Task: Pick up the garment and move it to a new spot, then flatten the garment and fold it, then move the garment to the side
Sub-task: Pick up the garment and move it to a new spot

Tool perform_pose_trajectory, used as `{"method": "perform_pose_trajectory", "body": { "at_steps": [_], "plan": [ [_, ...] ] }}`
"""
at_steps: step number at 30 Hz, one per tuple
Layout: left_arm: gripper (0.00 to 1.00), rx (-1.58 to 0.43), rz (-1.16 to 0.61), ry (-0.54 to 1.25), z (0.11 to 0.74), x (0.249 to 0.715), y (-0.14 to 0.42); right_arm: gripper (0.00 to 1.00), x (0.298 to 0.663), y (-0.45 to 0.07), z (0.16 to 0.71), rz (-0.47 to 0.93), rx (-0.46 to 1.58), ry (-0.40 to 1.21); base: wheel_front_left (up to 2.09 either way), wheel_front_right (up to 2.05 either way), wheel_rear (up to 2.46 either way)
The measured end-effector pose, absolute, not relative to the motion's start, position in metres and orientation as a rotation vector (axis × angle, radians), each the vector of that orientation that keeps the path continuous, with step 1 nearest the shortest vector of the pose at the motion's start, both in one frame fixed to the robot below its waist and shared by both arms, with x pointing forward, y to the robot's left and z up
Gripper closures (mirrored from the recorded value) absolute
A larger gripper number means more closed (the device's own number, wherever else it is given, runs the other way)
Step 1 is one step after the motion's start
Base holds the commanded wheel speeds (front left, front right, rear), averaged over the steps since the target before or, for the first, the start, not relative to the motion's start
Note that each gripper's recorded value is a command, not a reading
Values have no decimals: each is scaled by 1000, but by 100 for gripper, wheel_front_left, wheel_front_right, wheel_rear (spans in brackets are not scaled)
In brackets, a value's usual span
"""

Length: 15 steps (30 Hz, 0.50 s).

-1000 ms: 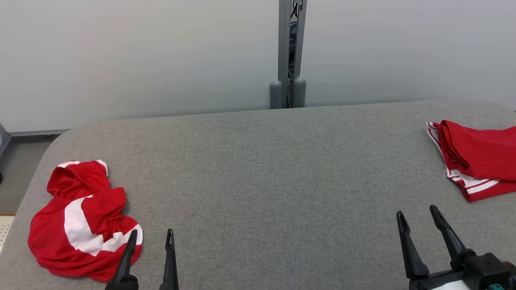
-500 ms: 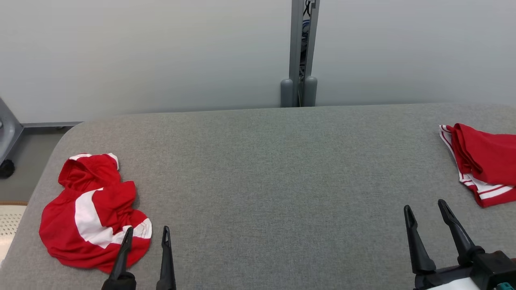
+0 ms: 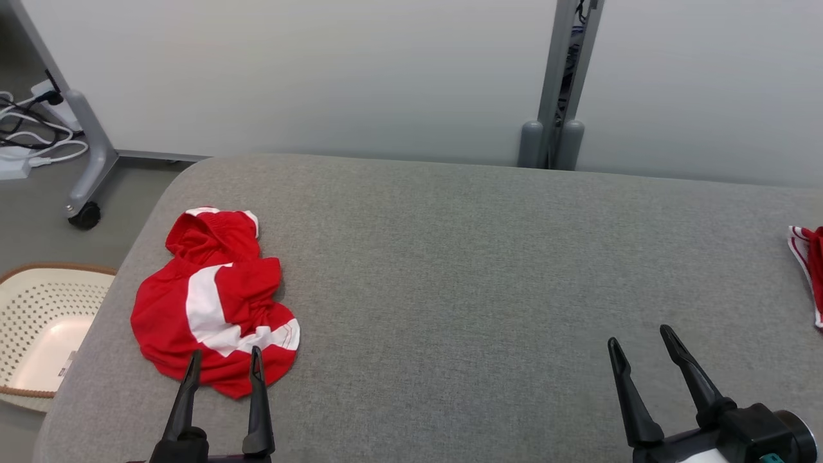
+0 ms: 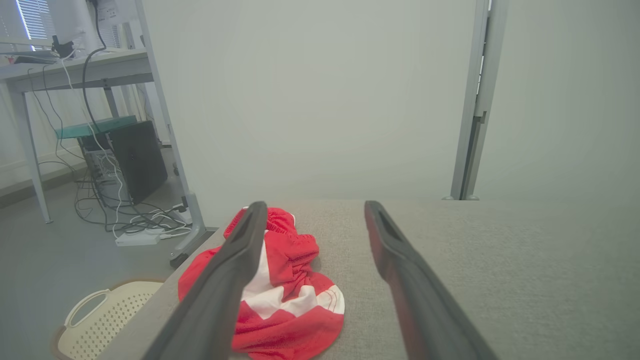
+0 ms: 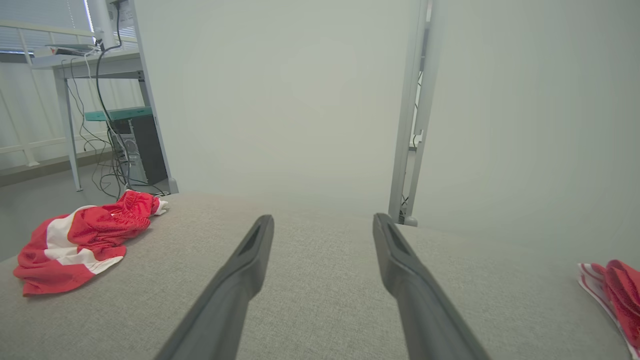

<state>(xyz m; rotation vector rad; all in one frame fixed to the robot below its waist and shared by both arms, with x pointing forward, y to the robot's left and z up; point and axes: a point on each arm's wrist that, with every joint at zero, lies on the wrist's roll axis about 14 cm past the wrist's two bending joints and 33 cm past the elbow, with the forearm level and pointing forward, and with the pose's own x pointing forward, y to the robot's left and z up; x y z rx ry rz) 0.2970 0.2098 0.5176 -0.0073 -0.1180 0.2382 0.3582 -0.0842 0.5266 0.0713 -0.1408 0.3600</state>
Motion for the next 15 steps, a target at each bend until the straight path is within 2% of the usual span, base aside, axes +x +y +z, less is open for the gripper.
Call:
{"method": "perform_pose_trajectory", "body": {
  "at_steps": [15],
  "plan": [
    [0,2,397,-114,516,264,248,0,365,-27,527,533,95,-135,0,0,0]
  ]
}}
